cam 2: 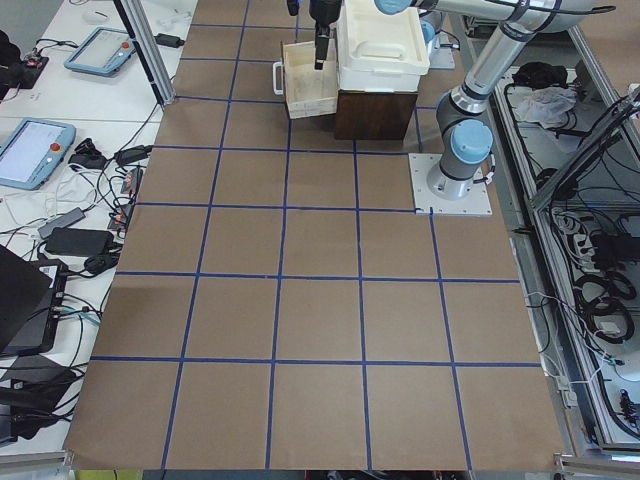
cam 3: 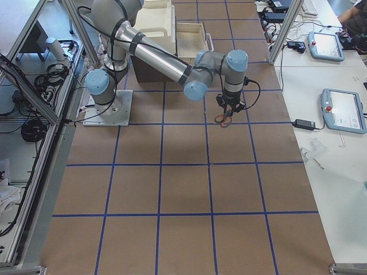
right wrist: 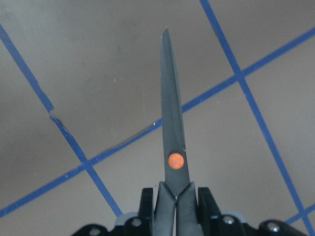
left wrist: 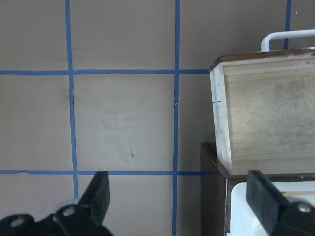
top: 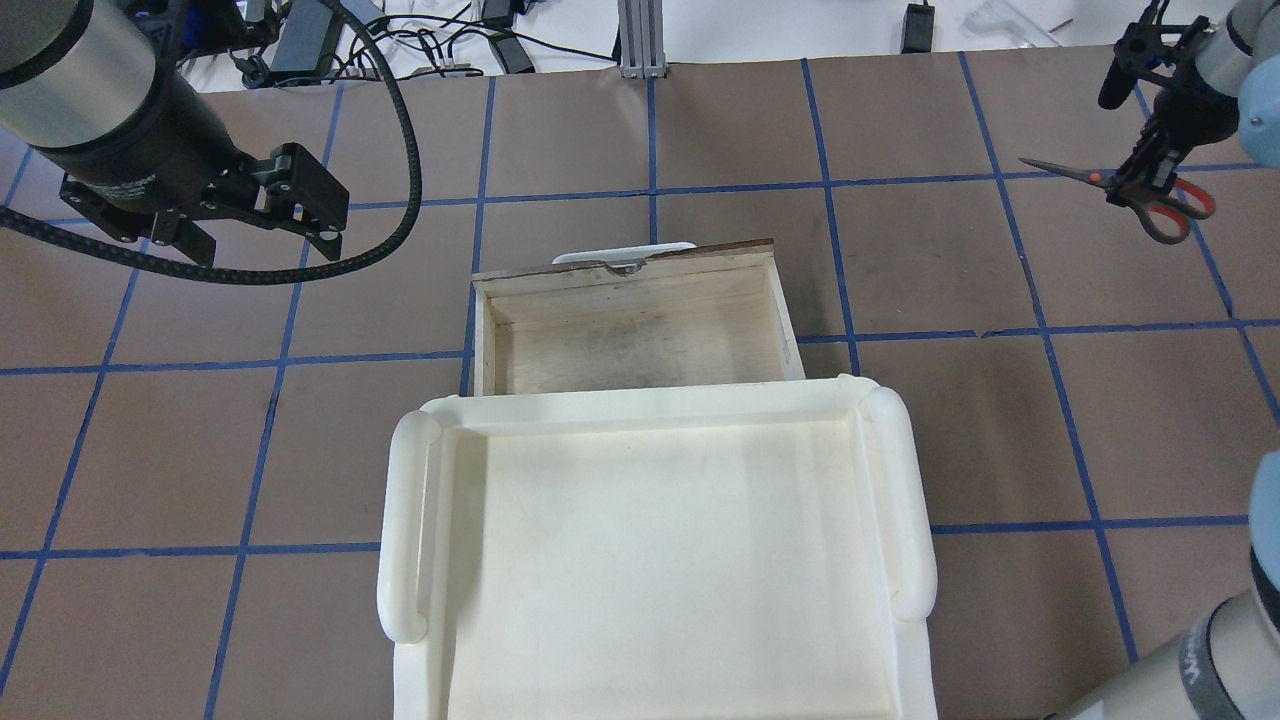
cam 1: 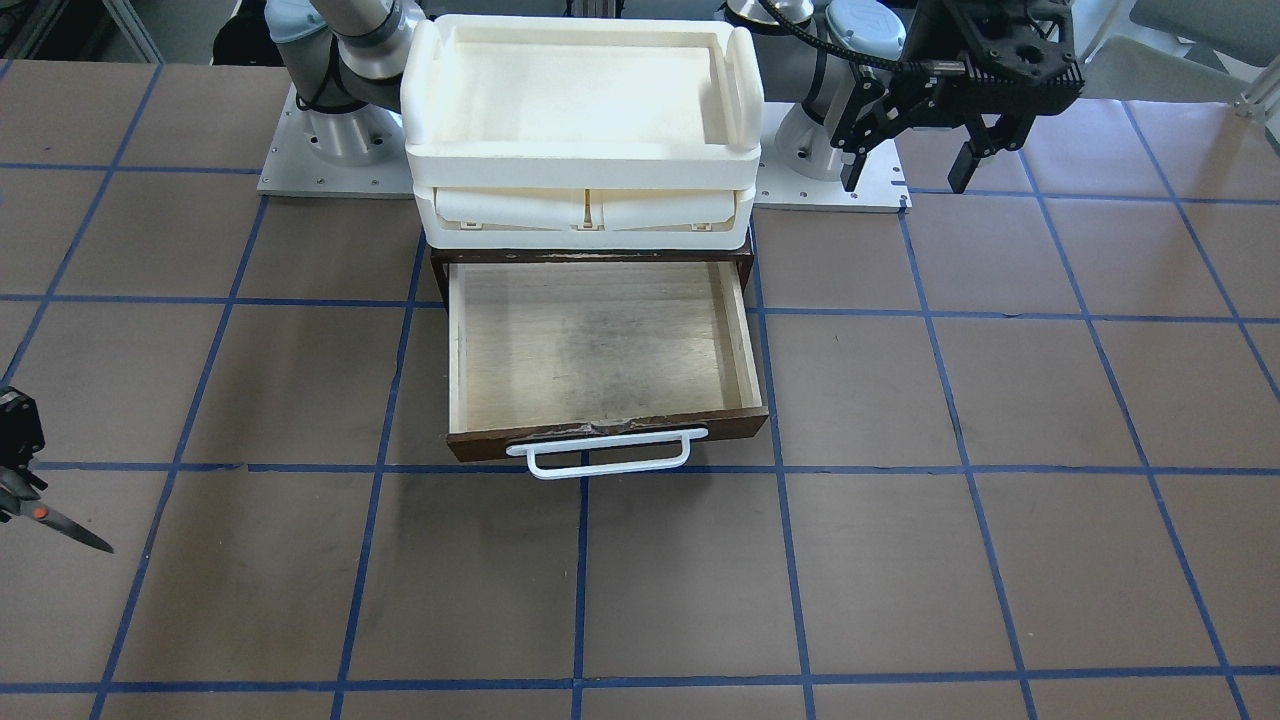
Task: Put scissors in drawer and close it
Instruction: 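Lift the scissors with the right gripper and carry them over the drawer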
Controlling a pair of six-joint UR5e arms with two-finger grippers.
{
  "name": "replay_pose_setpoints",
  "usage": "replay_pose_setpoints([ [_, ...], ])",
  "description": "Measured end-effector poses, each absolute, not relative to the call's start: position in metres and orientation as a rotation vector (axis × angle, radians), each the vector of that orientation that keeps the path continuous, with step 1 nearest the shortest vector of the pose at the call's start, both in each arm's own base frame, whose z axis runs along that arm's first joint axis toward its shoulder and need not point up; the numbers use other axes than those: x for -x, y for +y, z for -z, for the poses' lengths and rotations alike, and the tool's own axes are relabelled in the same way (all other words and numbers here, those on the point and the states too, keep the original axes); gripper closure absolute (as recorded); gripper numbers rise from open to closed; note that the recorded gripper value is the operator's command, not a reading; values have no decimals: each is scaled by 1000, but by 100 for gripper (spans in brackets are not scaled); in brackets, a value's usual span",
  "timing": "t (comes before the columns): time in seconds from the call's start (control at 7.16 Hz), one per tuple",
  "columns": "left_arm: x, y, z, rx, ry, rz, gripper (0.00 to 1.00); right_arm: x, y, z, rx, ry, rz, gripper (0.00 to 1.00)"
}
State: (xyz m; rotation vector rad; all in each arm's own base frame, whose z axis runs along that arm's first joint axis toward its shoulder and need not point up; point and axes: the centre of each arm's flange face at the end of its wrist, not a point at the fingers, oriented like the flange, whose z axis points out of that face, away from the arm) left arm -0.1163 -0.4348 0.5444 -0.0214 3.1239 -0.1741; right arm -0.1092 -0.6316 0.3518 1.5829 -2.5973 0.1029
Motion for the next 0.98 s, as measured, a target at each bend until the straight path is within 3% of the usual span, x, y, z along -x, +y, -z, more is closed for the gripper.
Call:
replay_pose_setpoints([
  [0.42,116,-435,-544,21,3125,173,0,-50,-615,-402,-1853,-2372,-116,92],
  [0.98,116,-435,-543,22,3126,171,0,-240,-558,-414,-2191,-2085,-141,92],
])
